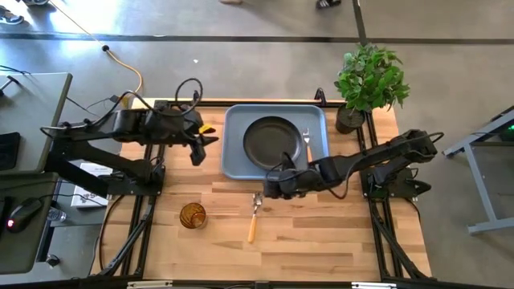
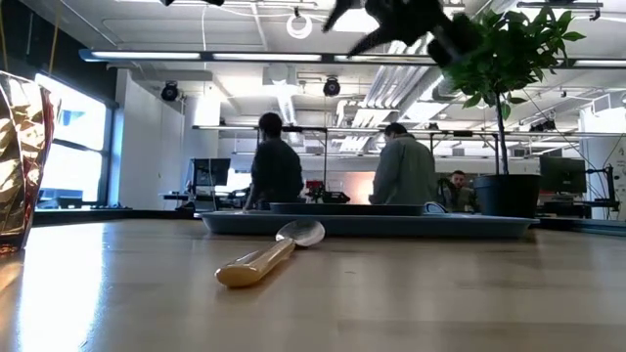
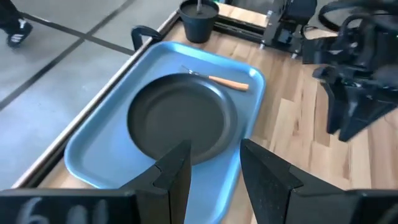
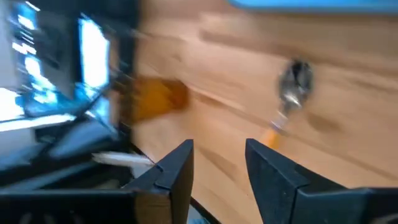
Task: Pick and place plate/cup/fork/spoon on tray
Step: Put the orange spoon on the blue tray
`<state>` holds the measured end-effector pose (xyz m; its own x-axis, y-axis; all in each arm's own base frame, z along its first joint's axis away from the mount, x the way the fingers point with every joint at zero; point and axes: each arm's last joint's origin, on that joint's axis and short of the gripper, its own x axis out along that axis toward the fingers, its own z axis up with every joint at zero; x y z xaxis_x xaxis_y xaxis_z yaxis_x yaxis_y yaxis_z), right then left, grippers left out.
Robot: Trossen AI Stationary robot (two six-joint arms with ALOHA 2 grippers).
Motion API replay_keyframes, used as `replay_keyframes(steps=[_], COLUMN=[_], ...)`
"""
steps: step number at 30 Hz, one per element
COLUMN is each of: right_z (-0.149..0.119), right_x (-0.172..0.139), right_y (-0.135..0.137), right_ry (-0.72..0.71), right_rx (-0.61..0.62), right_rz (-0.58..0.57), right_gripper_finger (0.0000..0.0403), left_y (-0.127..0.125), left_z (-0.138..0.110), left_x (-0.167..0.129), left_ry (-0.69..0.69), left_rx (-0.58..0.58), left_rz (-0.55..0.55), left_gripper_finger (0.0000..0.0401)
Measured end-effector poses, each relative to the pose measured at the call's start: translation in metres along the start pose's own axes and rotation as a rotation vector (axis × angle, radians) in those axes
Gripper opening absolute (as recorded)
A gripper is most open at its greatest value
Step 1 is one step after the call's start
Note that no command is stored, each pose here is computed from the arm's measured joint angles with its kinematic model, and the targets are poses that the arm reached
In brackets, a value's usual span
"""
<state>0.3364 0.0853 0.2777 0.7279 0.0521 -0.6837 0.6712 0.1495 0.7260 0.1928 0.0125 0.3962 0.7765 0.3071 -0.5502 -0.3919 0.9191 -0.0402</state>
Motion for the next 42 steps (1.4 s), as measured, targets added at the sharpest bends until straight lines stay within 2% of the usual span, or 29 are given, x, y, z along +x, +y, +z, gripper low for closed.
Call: replay_keyframes(steps=[7,14,18,24,29,36,42], right_z=[0.001,0.003,0.003,0.005,0.007,0.003,-0.004], right_x=[-0.005,-0.016,-0.019,-0.033,-0.046,-0.016,0.021], right_y=[0.026,0.051,0.056,0.07,0.081,0.086,0.078], right_ry=[-0.175,-0.232,-0.241,-0.237,-0.233,-0.137,-0.072], right_rx=[-0.026,-0.106,-0.12,-0.145,-0.162,-0.084,-0.005], right_rz=[0.265,0.532,0.583,0.501,0.325,0.03,-0.19], right_gripper_finger=[0.0138,0.0138,0.0138,0.0138,0.0138,0.0138,0.0138], left_y=[0.01,0.013,0.013,0.013,0.013,0.014,0.022], left_z=[-0.001,-0.001,-0.001,-0.001,-0.001,-0.002,-0.007], left_x=[-0.01,-0.013,-0.013,-0.012,-0.012,-0.012,-0.011], left_ry=[-0.013,-0.02,-0.019,-0.018,-0.018,-0.009,0.054], left_rx=[0.029,0.047,0.055,0.067,0.084,0.126,0.123], left_rz=[0.024,0.032,0.03,0.03,0.031,0.049,0.092], left_gripper_finger=[0.0126,0.0126,0.0126,0.0126,0.0126,0.0126,0.0126])
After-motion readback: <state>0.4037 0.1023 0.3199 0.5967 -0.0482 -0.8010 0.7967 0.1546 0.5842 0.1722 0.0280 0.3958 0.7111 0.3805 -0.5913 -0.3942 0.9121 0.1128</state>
